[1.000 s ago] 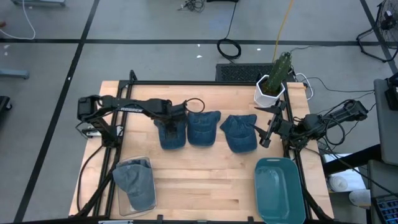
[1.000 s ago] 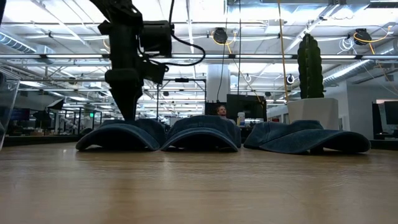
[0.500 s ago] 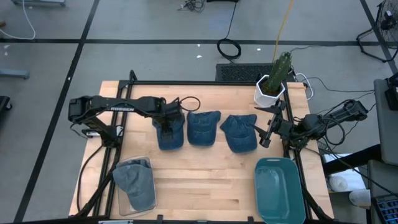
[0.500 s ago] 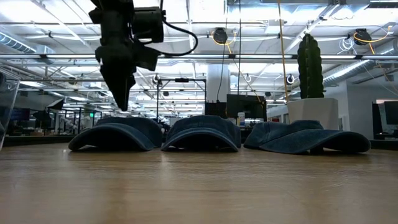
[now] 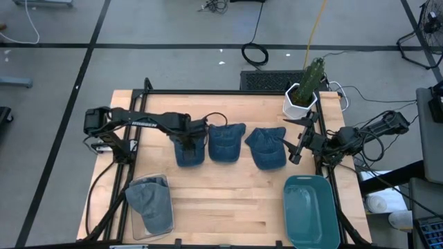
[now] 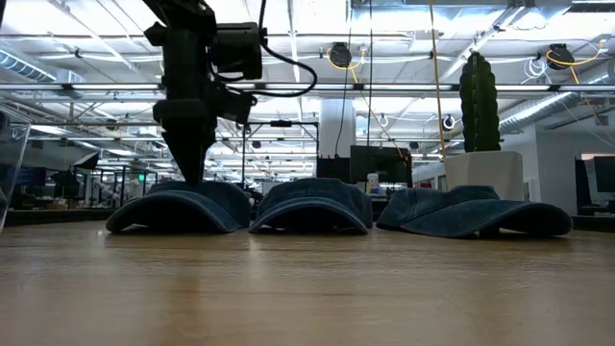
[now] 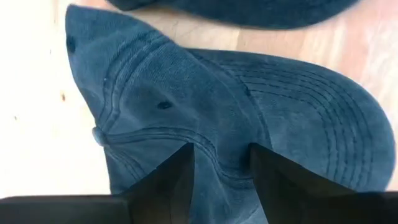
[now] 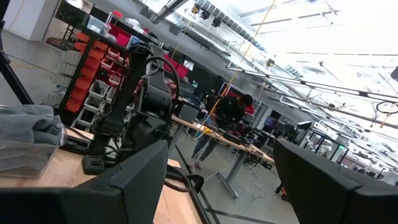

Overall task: Pick & Place hat
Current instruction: Put the left blue cap into the blue bin

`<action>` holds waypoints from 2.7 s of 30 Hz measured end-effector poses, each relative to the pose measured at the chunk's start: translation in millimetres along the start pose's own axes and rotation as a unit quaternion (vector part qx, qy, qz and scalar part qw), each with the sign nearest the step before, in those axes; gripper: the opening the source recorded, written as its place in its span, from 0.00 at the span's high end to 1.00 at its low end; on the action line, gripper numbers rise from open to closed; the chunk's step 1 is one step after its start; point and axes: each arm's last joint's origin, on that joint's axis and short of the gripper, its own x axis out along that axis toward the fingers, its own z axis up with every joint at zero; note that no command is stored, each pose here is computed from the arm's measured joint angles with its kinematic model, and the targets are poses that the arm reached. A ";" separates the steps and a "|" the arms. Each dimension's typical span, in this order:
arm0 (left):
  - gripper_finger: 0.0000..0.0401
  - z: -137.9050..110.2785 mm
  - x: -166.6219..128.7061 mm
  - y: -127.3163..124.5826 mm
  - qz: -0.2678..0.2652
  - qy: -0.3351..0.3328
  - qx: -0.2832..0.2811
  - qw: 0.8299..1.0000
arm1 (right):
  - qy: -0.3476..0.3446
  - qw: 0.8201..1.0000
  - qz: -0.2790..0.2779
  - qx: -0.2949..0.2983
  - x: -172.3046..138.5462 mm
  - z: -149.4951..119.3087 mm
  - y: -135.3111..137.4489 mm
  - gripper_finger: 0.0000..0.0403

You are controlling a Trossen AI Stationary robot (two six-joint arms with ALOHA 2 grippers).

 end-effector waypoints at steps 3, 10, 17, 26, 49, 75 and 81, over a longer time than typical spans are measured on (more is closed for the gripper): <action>0.60 1.8 5.3 0.2 -0.013 0.006 -0.015 1.000 | 0.000 1.000 0.000 0.000 0.0 0.0 0.0 0.31; 0.60 2.9 8.0 -0.5 -0.034 0.008 -0.013 0.999 | 0.000 1.000 0.000 0.000 0.0 0.0 0.0 0.31; 0.61 2.9 7.7 -0.5 -0.035 0.007 0.008 0.999 | 0.000 1.000 0.000 0.000 0.0 0.0 0.0 0.31; 0.96 2.9 7.6 -4.2 -0.015 0.005 0.032 0.999 | 0.000 1.000 0.000 0.000 0.0 0.0 0.0 0.31; 1.00 7.1 -109.8 -103.3 0.281 -0.143 0.118 0.942 | 0.000 1.000 0.000 0.000 0.0 0.0 0.0 0.31; 1.00 24.1 -63.4 -151.1 0.164 -0.307 0.342 0.873 | 0.000 1.000 0.000 0.000 -0.1 0.0 -0.1 0.31; 1.00 35.5 -70.1 -118.6 0.133 -0.354 0.362 0.852 | 0.000 1.000 0.000 0.000 0.0 0.0 0.0 0.31</action>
